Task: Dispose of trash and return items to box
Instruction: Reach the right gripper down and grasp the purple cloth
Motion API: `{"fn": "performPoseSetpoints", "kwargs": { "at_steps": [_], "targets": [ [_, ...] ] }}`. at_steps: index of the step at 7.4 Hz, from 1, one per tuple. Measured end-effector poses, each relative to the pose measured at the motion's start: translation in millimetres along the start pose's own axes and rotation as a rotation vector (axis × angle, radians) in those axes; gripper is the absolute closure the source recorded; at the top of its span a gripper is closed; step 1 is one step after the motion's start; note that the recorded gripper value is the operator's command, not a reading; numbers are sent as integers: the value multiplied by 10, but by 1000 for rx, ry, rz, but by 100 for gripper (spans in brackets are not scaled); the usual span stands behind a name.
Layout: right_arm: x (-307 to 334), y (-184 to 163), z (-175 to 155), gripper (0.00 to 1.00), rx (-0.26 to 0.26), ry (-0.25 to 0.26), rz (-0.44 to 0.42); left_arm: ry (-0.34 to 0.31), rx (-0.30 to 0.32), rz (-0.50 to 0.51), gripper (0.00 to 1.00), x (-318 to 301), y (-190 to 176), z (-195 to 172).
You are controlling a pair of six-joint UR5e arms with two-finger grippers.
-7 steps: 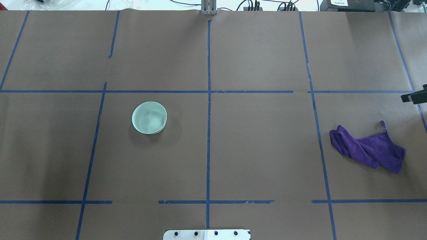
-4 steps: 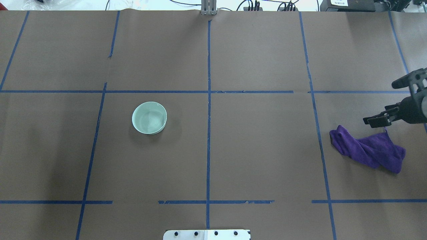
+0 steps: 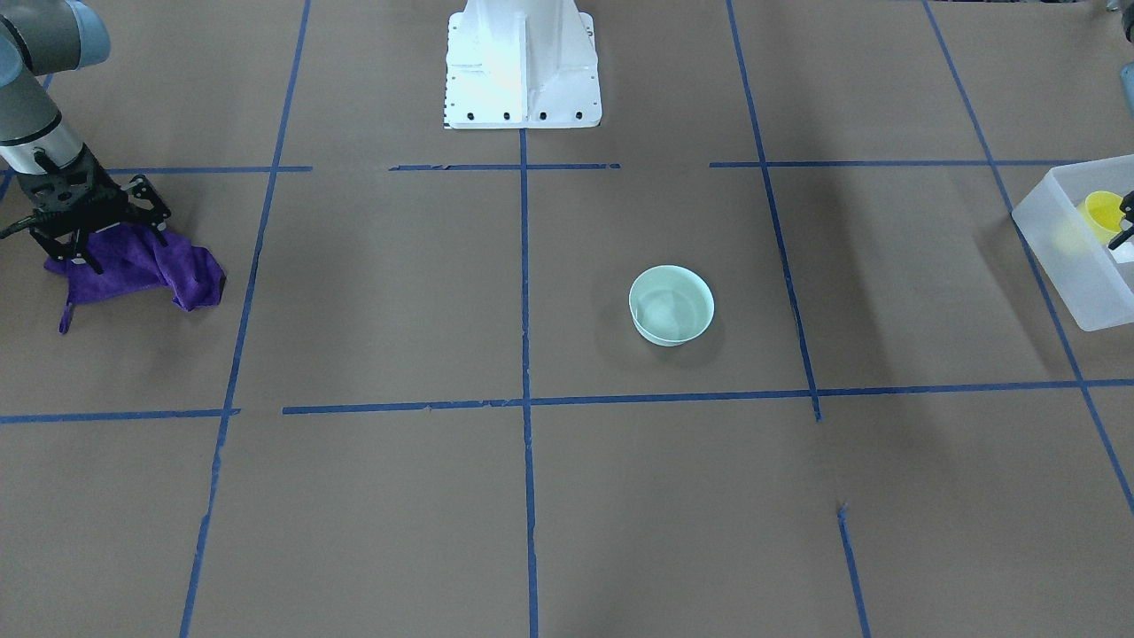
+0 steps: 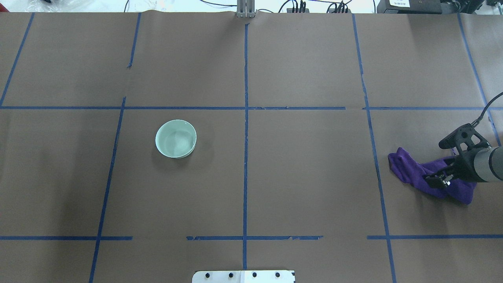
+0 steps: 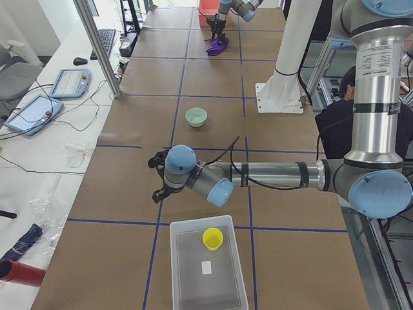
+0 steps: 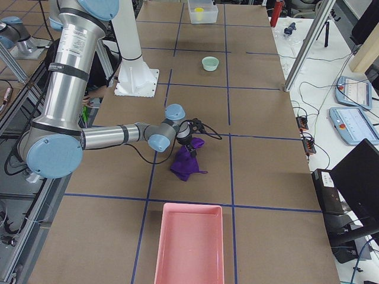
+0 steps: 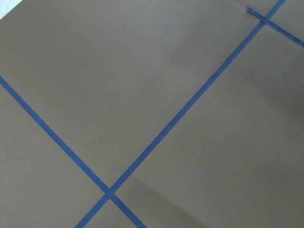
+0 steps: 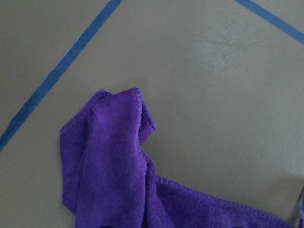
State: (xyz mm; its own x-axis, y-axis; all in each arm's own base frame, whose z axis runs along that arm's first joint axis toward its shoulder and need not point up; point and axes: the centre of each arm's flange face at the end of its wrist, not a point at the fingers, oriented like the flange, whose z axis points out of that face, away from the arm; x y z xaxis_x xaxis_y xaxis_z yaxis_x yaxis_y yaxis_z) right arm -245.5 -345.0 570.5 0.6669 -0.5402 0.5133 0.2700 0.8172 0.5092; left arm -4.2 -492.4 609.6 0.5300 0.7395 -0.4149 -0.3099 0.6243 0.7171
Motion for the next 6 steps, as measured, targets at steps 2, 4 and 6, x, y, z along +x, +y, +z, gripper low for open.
{"fn": "performPoseSetpoints", "kwargs": {
  "at_steps": [2, 4, 6],
  "targets": [
    [-79, 61, 57, 59, -18, -7, -20, 0, 1, 1, 0, 2, -5, -3],
    [-135, 92, 106, 100, -32, -12, -31, -1, 1, 1, 0, 2, -7, -7],
    [-175, 82, 117, 100, -32, -16, -39, -1, 1, 0, 0, 1, -6, -10]
  ]
}}
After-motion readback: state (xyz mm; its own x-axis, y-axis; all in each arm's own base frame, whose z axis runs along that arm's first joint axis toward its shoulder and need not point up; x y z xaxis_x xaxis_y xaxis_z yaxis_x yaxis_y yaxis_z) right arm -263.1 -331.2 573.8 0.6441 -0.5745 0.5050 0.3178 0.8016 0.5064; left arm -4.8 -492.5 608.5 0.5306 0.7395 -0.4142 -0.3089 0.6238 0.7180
